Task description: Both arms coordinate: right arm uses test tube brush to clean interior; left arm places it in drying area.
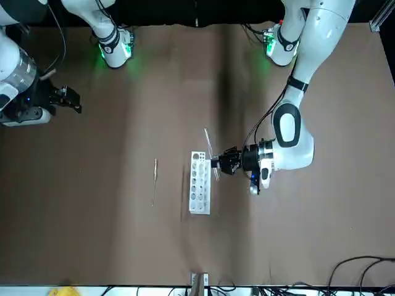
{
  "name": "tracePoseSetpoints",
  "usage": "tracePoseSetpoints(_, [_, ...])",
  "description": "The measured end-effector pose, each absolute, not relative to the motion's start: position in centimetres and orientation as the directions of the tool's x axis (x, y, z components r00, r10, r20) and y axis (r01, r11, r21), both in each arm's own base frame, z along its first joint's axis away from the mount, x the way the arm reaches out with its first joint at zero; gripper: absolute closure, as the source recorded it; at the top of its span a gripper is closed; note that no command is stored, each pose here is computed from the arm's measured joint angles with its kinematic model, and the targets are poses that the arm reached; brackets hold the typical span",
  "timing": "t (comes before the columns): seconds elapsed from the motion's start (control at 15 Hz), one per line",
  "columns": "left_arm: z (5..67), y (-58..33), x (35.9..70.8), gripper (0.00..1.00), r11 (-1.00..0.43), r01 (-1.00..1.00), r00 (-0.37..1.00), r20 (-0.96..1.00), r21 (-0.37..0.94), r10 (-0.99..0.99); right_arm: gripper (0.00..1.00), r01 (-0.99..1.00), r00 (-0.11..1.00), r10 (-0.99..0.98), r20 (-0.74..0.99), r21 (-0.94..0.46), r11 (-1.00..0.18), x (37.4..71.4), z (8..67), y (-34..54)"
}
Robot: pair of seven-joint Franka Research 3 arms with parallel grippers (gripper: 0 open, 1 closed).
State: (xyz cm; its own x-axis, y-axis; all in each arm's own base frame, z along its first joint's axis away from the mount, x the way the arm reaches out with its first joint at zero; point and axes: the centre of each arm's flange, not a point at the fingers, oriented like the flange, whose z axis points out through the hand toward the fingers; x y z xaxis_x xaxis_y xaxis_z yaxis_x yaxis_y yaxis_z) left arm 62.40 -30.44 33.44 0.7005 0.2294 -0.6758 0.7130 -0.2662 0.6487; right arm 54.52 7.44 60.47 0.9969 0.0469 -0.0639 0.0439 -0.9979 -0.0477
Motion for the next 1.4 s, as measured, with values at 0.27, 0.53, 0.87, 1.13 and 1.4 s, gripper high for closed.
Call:
tracePoseSetpoints(0.27, [33.3,-28.8,63.0,0.77,-0.226,0.802,0.597,-0.765,0.554,0.242,0.0,0.046,0.997,0.049,-0.058,-0.048,-0.998,54.6,60.6,7.6])
tracePoseSetpoints(0.53, [31.5,-27.0,64.3,0.77,-0.149,0.882,0.471,-0.857,0.448,0.211,0.0,0.038,0.998,0.041,-0.054,-0.048,-0.998,54.6,60.7,7.2])
tracePoseSetpoints(0.87, [29.6,-26.9,67.2,0.77,-0.055,0.914,0.406,-0.9,0.402,0.157,0.0,0.037,0.998,0.039,-0.054,-0.049,-0.998,54.6,60.7,7.1])
tracePoseSetpoints(1.13, [30.1,-28.5,67.7,0.77,0.029,0.931,0.361,-0.928,0.365,0.089,0.0,0.037,0.998,0.04,-0.054,-0.049,-0.998,54.6,60.7,7.1])
tracePoseSetpoints(1.4, [28.3,-29.2,68.0,0.77,0.081,0.945,0.313,-0.949,0.316,0.05,0.0,0.042,0.998,0.044,-0.054,-0.049,-0.998,54.6,60.7,7.4])
